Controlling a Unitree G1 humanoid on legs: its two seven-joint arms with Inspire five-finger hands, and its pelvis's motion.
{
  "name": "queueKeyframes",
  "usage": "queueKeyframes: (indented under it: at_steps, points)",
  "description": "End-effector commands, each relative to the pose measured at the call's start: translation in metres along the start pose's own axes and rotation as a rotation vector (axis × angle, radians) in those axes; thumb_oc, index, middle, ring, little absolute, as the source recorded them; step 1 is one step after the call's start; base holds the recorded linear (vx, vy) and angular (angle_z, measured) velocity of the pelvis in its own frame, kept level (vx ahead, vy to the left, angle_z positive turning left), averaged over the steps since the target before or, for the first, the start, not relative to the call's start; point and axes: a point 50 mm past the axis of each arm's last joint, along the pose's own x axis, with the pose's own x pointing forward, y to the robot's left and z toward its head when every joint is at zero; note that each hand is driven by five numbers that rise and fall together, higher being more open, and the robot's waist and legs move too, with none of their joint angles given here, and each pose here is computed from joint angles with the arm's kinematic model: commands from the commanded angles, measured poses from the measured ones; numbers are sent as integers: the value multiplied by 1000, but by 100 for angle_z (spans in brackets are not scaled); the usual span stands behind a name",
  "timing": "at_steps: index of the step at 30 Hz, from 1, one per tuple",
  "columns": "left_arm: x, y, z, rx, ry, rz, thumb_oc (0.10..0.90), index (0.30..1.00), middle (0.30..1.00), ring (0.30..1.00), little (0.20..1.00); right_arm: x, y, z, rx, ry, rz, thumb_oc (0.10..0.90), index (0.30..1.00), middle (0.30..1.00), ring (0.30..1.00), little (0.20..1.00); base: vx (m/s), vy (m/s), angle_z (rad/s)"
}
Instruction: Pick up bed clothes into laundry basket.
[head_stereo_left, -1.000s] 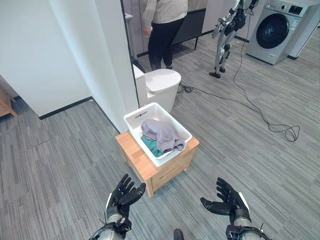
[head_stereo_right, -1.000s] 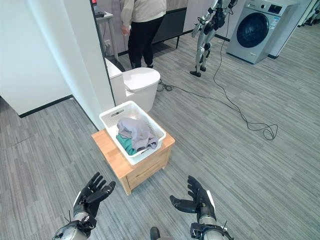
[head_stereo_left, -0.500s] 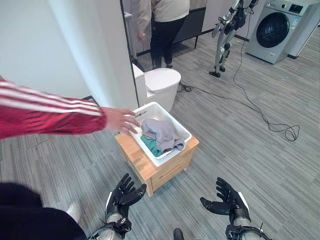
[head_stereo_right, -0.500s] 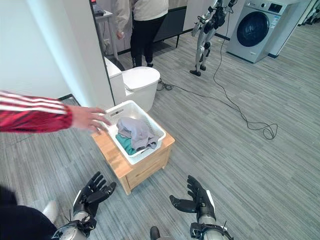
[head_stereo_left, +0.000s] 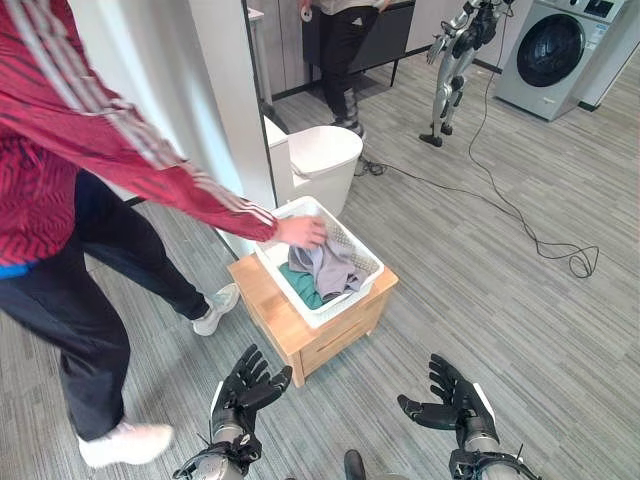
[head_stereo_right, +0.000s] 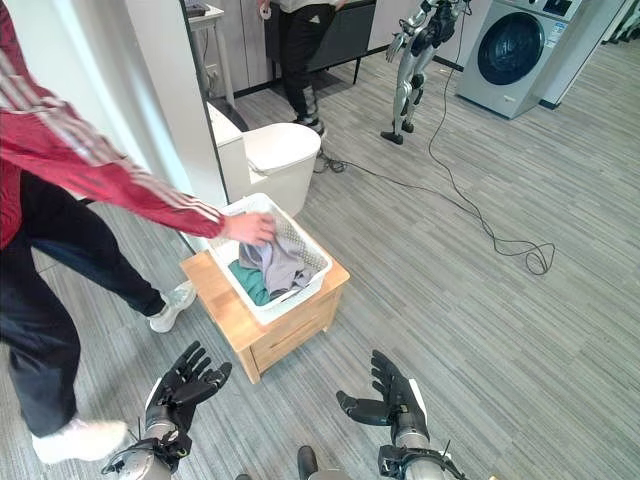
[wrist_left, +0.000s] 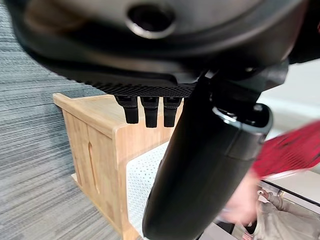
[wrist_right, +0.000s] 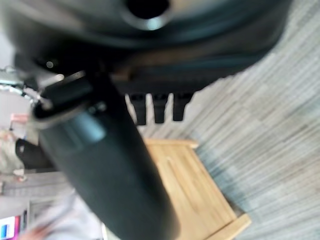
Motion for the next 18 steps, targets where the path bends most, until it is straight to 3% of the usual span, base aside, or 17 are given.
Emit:
queueKeyframes:
  at_steps: [1,18]
  points:
    - [13,-18,35,68,-191,-105,800,900,900,900,900,6,2,43,-18,-233,25,800,900,900,900,900,0,0,0]
    - [14,-15,46,38,-245,-72,800,900,900,900,900,8,6,48,9,-256,52,800,900,900,900,900,0,0,0]
